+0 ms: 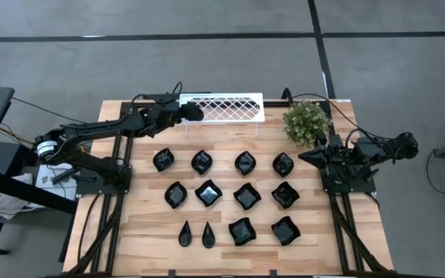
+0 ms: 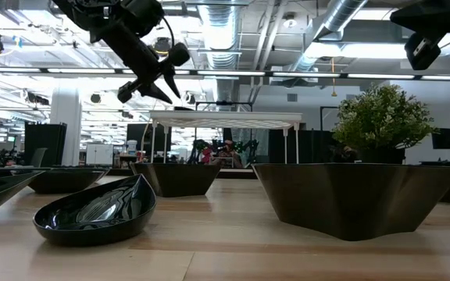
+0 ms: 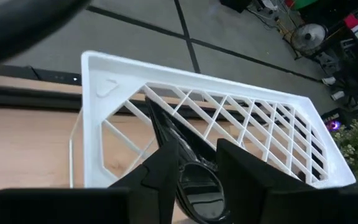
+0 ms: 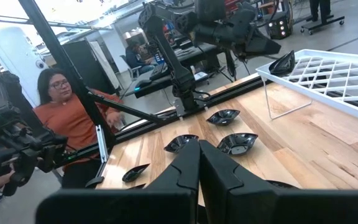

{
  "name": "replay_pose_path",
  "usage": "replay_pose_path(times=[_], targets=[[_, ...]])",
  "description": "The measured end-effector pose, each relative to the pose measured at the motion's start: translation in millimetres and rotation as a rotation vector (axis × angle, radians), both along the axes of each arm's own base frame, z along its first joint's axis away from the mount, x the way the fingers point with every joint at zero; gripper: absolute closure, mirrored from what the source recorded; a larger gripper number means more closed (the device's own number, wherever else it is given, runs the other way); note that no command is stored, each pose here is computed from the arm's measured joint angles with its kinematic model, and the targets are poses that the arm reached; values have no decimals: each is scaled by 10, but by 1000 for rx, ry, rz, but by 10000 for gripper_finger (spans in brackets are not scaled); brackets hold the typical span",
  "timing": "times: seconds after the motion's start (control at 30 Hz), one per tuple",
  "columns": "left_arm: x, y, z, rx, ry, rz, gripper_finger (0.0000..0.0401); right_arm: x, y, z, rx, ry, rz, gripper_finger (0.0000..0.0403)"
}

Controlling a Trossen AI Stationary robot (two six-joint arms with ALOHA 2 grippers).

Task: Pick & Place Mini shaped plates
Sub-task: Stack the left black drop shaped plate on top of the black drop shaped plates on the shelf

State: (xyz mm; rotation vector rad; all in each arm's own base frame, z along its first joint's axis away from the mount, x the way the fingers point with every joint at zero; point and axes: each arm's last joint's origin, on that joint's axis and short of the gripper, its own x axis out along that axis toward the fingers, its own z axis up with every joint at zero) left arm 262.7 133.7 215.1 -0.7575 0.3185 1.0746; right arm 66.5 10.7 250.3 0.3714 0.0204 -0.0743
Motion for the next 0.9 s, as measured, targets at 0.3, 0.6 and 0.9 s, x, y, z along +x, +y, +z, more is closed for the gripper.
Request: replay_pose_path(times=[0.3,0.6,0.9], targets=[[-80,-132,191,17,-30,-32,289,0,0,0,0,0,0,403],[27,-779,290,4,-25,-315,306,0,0,0,0,0,0,403],[73,-1509,267,-127,-36,-680,320,0,0,0,0,0,0,403]])
